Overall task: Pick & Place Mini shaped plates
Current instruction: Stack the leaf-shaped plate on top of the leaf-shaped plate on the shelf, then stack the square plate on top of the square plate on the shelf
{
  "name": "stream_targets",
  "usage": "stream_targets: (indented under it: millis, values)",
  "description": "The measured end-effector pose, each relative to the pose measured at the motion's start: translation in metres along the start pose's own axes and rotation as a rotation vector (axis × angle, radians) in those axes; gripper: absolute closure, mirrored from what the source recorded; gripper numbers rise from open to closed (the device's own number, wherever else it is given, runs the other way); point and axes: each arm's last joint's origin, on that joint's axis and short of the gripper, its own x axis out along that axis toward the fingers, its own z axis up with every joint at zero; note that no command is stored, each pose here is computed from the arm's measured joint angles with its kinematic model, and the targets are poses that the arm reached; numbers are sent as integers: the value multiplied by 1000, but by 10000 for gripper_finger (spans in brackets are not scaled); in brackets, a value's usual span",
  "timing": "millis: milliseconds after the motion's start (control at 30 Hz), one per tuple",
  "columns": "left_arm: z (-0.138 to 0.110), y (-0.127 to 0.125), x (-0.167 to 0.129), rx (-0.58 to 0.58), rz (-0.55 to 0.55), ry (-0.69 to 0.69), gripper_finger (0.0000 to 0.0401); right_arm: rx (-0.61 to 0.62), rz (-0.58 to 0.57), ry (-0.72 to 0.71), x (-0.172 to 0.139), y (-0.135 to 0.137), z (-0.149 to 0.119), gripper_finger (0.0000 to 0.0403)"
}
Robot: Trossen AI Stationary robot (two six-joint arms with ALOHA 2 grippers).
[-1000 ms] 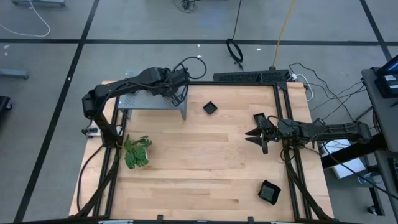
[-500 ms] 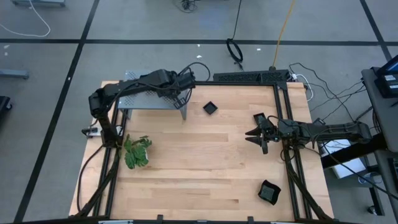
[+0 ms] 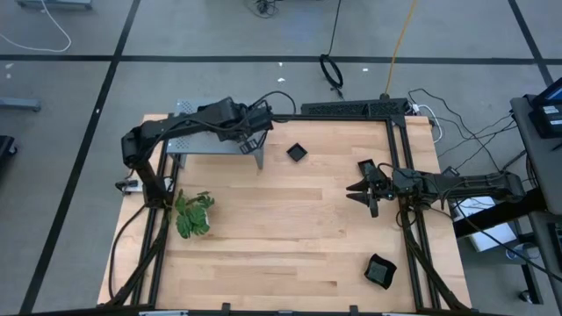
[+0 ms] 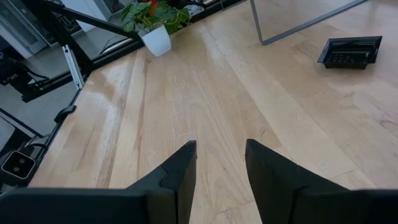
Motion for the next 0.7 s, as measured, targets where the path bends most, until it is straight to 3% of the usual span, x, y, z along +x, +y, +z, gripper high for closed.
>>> stream_targets:
  millis: [200,400,700]
  values:
    - [-10,7,-25,-13,0,-70,236,0,0,1,0,0,0,277]
    - [-19,11,-51,-108,-37,-180,231,0,0,2,0,0,0,277]
    - [-8,2,-90,-297,-391,-466,231,0,1,-2,0,0,0,277]
